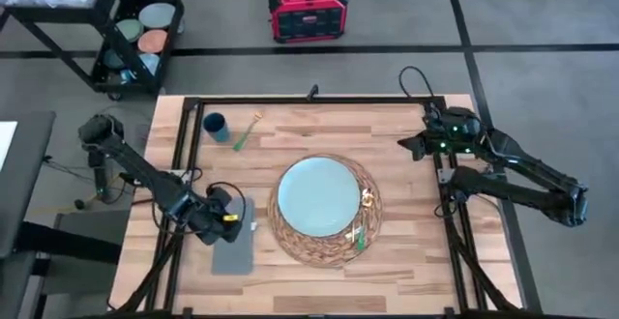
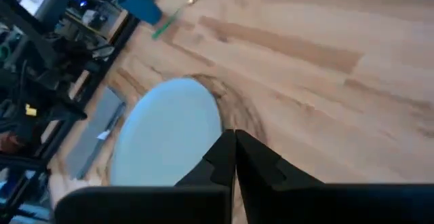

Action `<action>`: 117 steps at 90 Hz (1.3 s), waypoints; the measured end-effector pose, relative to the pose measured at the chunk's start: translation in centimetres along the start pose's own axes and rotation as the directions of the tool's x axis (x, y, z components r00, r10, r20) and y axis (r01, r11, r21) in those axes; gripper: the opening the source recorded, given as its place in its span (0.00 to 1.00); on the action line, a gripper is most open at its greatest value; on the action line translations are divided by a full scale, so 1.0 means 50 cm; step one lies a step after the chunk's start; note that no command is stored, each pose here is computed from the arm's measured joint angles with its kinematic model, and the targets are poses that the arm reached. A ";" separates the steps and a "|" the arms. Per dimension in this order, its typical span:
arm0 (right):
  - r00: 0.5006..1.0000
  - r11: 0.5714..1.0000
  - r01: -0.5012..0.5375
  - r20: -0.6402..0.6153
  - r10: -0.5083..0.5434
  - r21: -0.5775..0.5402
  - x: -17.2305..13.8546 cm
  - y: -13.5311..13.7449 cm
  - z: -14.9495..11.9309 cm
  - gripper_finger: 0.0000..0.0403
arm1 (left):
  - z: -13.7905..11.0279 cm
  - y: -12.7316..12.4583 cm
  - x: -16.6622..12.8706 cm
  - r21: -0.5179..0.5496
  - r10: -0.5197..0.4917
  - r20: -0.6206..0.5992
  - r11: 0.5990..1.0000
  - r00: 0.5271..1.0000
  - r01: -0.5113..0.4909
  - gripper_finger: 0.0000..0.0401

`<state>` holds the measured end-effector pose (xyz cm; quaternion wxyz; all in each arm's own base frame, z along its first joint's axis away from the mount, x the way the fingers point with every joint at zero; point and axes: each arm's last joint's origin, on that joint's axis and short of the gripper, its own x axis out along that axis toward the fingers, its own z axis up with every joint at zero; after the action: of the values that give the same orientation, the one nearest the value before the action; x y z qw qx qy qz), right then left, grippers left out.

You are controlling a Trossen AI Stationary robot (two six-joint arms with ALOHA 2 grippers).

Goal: Set table place
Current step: Adjust the gray table napkin, then put the green fork on to gray table napkin

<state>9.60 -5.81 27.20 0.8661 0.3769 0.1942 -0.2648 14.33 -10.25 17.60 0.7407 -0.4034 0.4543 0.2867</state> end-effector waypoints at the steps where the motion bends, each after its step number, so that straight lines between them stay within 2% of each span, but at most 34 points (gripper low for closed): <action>1: 1.000 1.000 0.000 0.001 0.000 -0.002 -0.001 0.001 0.001 0.00 | 0.000 0.001 0.002 0.002 0.006 -0.001 1.000 1.000 -0.006 0.00; 11: 1.000 1.000 0.004 0.016 -0.003 -0.020 -0.010 0.007 0.008 0.00 | 0.002 0.006 0.027 0.008 0.032 -0.061 0.999 0.998 -0.032 0.00; 23: 1.000 1.000 0.012 0.028 -0.011 -0.028 -0.017 0.010 0.012 0.00 | 0.001 0.005 0.070 -0.010 -0.010 -0.129 1.000 0.992 0.009 0.00; 45: 0.999 0.999 0.010 0.045 -0.008 -0.051 -0.024 0.015 0.019 0.00 | 0.056 0.005 0.097 0.008 0.014 -0.099 1.000 0.995 -0.013 0.00; 66: 0.999 0.998 0.018 0.032 -0.017 -0.054 -0.024 0.014 0.016 0.00 | 0.117 0.008 0.110 0.010 -0.014 -0.030 1.000 0.999 0.014 0.00; 82: 1.000 0.998 0.016 0.024 -0.014 -0.058 -0.024 0.014 0.015 0.00 | 0.126 0.007 0.110 -0.014 -0.029 -0.054 0.999 0.998 0.029 0.00; 88: 1.000 0.997 0.016 0.023 -0.014 -0.075 -0.024 0.014 0.015 0.00 | 0.132 -0.006 0.100 -0.015 -0.059 -0.049 0.998 0.997 0.058 0.00; 98: 1.000 0.995 0.015 0.023 -0.013 -0.099 -0.024 0.014 0.015 0.00 | 0.157 -0.044 0.060 -0.020 -0.162 -0.001 0.987 0.987 0.162 0.00; 107: 1.000 0.994 0.014 0.023 -0.012 -0.111 -0.024 0.014 0.015 0.00 | 0.206 -0.088 -0.009 -0.021 -0.268 0.118 0.962 0.956 0.272 0.00; 111: 1.000 0.993 0.014 0.022 -0.012 -0.120 -0.024 0.014 0.015 0.00 | 0.232 -0.096 -0.040 -0.024 -0.236 0.202 0.969 0.950 0.246 0.00; 117: 1.000 0.991 0.015 0.022 -0.012 -0.134 -0.024 0.014 0.015 0.00 | 0.273 -0.089 -0.076 -0.017 -0.091 0.337 0.995 0.937 0.102 0.00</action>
<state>9.18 -5.60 28.70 0.8897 0.3136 0.2049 -0.2609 22.27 -1.01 26.10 0.8134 -0.3830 0.2962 0.3223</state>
